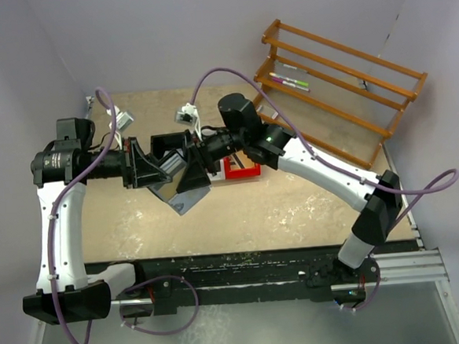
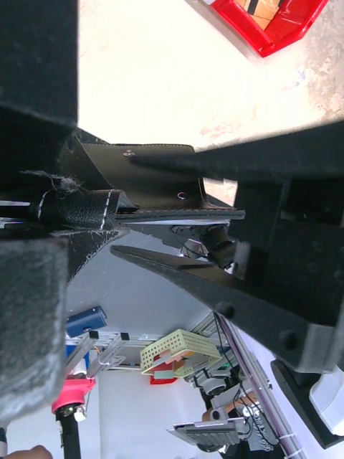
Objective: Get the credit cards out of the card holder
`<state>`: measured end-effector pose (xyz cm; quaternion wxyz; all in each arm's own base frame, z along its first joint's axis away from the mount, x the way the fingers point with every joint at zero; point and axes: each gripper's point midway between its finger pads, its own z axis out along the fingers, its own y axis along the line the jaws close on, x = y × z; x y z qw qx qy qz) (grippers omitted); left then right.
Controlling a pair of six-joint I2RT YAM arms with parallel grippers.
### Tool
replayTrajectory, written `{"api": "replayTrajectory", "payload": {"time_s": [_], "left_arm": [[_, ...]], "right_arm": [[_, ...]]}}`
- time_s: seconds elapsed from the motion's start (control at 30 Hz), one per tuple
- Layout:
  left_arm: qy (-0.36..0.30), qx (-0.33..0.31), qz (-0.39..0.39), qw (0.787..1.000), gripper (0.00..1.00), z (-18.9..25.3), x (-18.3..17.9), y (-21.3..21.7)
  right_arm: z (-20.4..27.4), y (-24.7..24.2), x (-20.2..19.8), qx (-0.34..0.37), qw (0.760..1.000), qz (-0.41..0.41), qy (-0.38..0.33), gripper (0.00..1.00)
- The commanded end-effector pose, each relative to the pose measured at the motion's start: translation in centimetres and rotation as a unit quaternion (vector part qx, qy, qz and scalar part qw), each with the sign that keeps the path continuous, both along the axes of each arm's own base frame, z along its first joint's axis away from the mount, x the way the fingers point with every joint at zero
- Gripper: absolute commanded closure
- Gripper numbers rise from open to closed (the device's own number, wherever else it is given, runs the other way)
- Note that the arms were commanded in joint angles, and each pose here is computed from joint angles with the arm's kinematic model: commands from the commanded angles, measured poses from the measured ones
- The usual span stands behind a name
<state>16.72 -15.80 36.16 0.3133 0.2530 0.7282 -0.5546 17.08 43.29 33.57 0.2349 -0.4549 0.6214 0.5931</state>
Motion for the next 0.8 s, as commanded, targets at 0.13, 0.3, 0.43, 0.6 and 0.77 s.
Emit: {"api": "replayTrajectory", "payload": {"time_s": [0.13, 0.3, 0.43, 0.6, 0.77], "left_arm": [[-0.041, -0.018, -0.023, 0.999, 0.98, 1.2, -0.8, -0.2], [-0.043, -0.016, -0.021, 0.999, 0.76, 1.2, -0.6, -0.2], [-0.048, -0.011, -0.011, 0.999, 0.31, 1.1, -0.1, -0.1], [-0.041, -0.018, 0.026, 0.999, 0.23, 0.9, 0.8, -0.2], [-0.023, -0.049, 0.045, 0.998, 0.34, 0.5, 0.8, -0.5]], "right_arm": [[5.1, -1.9, -2.9, 0.075, 0.995, 0.055, -0.026, 0.87], [4.9, -1.5, -2.2, 0.074, 0.996, 0.038, -0.02, 1.0], [6.0, -1.6, -0.1, 0.106, 0.994, -0.031, -0.004, 1.0], [10.1, -3.1, 2.4, 0.227, 0.961, -0.147, 0.054, 1.0], [11.8, -3.8, 3.0, 0.302, 0.925, -0.198, 0.115, 1.0]]}}
